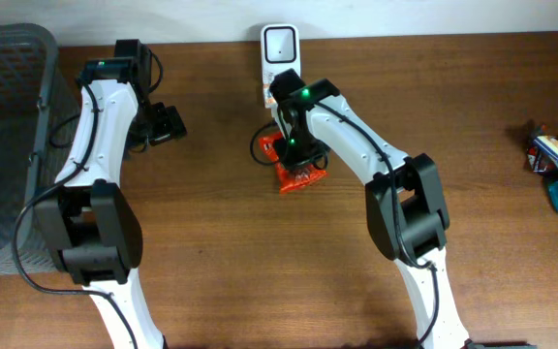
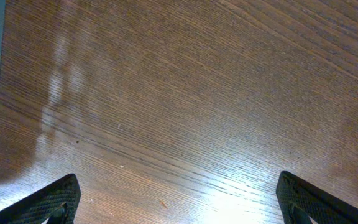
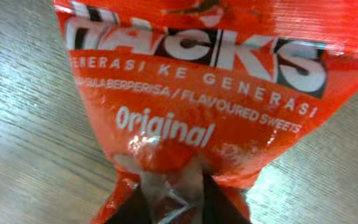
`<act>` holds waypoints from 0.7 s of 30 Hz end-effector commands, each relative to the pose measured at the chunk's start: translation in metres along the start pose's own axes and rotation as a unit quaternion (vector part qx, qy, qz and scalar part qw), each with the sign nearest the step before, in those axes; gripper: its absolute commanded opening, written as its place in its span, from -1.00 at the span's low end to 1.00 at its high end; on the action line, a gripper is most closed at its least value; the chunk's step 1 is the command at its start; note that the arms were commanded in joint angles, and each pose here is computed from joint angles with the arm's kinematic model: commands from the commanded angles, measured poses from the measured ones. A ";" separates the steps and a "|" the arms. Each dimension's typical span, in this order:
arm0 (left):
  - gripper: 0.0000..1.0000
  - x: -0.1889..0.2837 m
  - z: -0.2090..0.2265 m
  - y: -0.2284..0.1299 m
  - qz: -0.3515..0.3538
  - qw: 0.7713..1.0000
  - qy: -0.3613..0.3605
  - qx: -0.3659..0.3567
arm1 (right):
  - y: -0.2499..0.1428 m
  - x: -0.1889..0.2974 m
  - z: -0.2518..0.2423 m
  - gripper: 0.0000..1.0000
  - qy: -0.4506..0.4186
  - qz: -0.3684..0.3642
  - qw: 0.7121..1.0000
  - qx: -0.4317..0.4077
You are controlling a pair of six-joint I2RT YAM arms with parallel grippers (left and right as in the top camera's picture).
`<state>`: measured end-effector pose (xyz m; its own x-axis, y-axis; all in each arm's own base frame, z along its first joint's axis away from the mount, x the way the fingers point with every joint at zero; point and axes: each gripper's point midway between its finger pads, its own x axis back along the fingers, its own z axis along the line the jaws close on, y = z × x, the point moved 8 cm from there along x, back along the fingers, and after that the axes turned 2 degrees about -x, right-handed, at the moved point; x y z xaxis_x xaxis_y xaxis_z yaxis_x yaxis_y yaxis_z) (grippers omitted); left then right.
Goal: Scan the item barcode
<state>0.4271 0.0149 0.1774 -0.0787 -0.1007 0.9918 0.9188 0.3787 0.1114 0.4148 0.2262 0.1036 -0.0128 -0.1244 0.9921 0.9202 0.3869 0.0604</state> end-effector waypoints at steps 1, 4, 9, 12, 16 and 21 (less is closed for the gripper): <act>0.98 0.001 0.000 -0.002 0.003 1.000 -0.006 0.000 | 0.001 -0.009 -0.003 -0.77 -0.020 0.002 1.000 -0.006; 0.98 0.001 0.000 -0.002 0.003 1.000 -0.006 0.000 | 0.013 0.009 -0.004 -0.92 -0.018 -0.028 0.999 -0.008; 0.98 0.001 0.000 -0.002 0.003 1.000 -0.006 0.000 | 0.043 0.052 -0.009 -0.92 -0.038 -0.113 0.992 -0.036; 0.98 0.001 0.000 -0.002 0.003 1.000 -0.006 0.000 | 0.065 0.078 -0.014 -0.92 -0.061 -0.188 0.979 -0.040; 0.98 0.001 0.000 -0.002 0.003 1.000 -0.006 0.000 | 0.098 0.101 -0.013 -0.92 -0.067 -0.302 0.950 -0.039; 0.98 0.001 0.000 -0.002 0.003 1.000 -0.006 0.000 | 0.131 0.125 -0.016 -0.92 -0.083 -0.422 0.901 -0.045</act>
<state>0.4270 0.0149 0.1773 -0.0783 -0.1003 0.9919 0.9189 0.3787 0.1109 0.5256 0.2491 0.2151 -0.6803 -0.2309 0.6956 0.6727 0.1799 0.7177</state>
